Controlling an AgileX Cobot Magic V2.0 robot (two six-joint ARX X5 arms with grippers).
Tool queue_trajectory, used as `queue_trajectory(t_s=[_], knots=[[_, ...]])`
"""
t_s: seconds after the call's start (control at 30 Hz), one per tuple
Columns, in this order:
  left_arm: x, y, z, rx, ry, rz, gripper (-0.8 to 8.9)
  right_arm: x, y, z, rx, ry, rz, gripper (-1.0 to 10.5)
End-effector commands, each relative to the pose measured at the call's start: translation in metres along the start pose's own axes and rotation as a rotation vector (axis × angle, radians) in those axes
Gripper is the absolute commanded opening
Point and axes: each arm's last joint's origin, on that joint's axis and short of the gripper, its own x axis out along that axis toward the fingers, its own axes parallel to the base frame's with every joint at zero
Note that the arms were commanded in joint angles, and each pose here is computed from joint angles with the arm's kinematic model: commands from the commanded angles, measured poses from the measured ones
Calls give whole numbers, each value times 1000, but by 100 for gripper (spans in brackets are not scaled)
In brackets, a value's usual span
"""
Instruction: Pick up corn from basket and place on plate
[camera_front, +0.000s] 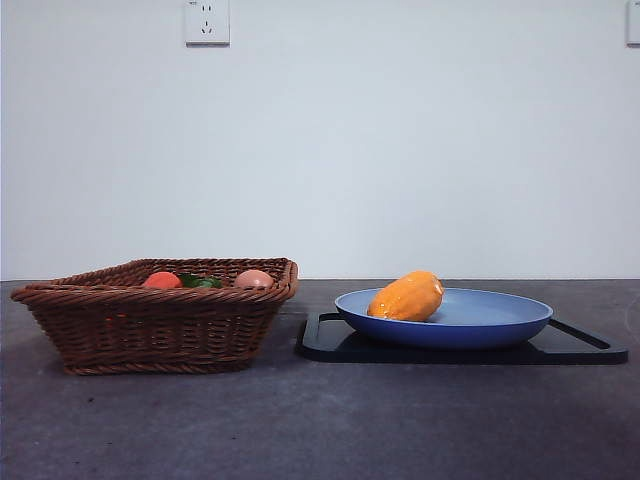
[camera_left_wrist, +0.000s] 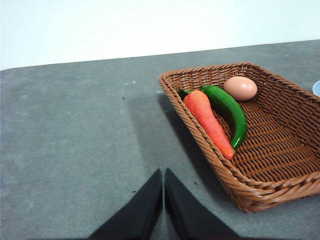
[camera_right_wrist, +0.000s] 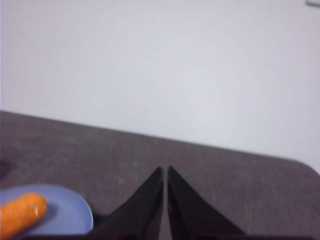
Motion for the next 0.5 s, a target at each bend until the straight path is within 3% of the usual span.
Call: queue_trajectory(t_s=[0.03,0.5], knots=[[2,0,-8,-11,23,-2,8,-5,2,-13,13,-6,-8,2],[2,0,-8,-11,23,-2,8,-16,19,-64,28,6,23,2]])
